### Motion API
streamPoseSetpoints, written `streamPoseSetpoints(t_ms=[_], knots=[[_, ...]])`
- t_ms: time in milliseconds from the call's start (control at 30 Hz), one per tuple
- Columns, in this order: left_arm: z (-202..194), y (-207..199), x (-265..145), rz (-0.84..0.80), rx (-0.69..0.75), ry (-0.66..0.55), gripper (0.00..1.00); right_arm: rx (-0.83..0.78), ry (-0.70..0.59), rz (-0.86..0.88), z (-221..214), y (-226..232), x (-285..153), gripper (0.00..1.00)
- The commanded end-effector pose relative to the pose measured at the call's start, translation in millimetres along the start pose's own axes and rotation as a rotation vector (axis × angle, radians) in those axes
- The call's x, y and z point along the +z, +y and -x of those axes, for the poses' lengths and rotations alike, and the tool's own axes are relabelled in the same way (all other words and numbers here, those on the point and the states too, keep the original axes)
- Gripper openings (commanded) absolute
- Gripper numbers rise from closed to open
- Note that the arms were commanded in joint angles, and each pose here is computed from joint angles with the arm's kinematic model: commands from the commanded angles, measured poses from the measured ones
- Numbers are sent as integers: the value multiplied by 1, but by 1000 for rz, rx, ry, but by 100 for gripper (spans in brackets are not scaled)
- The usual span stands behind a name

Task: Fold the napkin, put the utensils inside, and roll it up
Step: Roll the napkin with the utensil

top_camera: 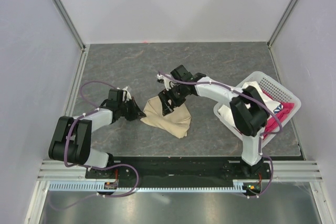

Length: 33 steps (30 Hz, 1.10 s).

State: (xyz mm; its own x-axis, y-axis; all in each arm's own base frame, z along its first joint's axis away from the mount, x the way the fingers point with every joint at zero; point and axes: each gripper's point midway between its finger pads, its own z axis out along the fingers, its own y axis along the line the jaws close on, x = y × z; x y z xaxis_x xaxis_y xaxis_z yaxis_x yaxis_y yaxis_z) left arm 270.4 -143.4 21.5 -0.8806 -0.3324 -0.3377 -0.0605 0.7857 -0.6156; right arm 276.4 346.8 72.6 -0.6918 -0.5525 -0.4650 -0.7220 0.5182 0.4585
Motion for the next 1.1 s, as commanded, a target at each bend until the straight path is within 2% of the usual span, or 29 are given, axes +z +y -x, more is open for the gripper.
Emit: streamPoseSetpoints(t_ms=[0,67,167,300,467,600,767,900,933,967,1067], knots=[[7,2,-1,29,15,-1,2,-282,-181,-309,28,16,-27,82],[10,1,-1,29,16,-6,2,-367,-198,-470,22,24,-29,82],[12,0,-2,31,14,-6,2,-440,-216,-601,8,35,-30,81],[12,-1,-2,31,14,-4,2,-514,-152,-672,-21,41,-14,79],[14,-2,-2,34,12,-4,2,-547,-81,-638,-42,45,13,72],[14,-2,-3,33,14,-7,2,-556,-48,-648,-46,39,23,70],[13,-3,-3,27,15,-3,2,-536,-7,-641,-49,25,34,62],[14,-5,-4,12,24,-7,2,-484,18,-516,-53,22,41,51],[14,-8,-3,-2,27,-5,2,-466,39,-410,-59,29,46,45],[16,-10,-4,-11,33,-16,4,-457,54,-363,-63,30,49,43],[22,-11,-8,-1,37,-52,33,-409,116,-174,-80,43,56,36]])
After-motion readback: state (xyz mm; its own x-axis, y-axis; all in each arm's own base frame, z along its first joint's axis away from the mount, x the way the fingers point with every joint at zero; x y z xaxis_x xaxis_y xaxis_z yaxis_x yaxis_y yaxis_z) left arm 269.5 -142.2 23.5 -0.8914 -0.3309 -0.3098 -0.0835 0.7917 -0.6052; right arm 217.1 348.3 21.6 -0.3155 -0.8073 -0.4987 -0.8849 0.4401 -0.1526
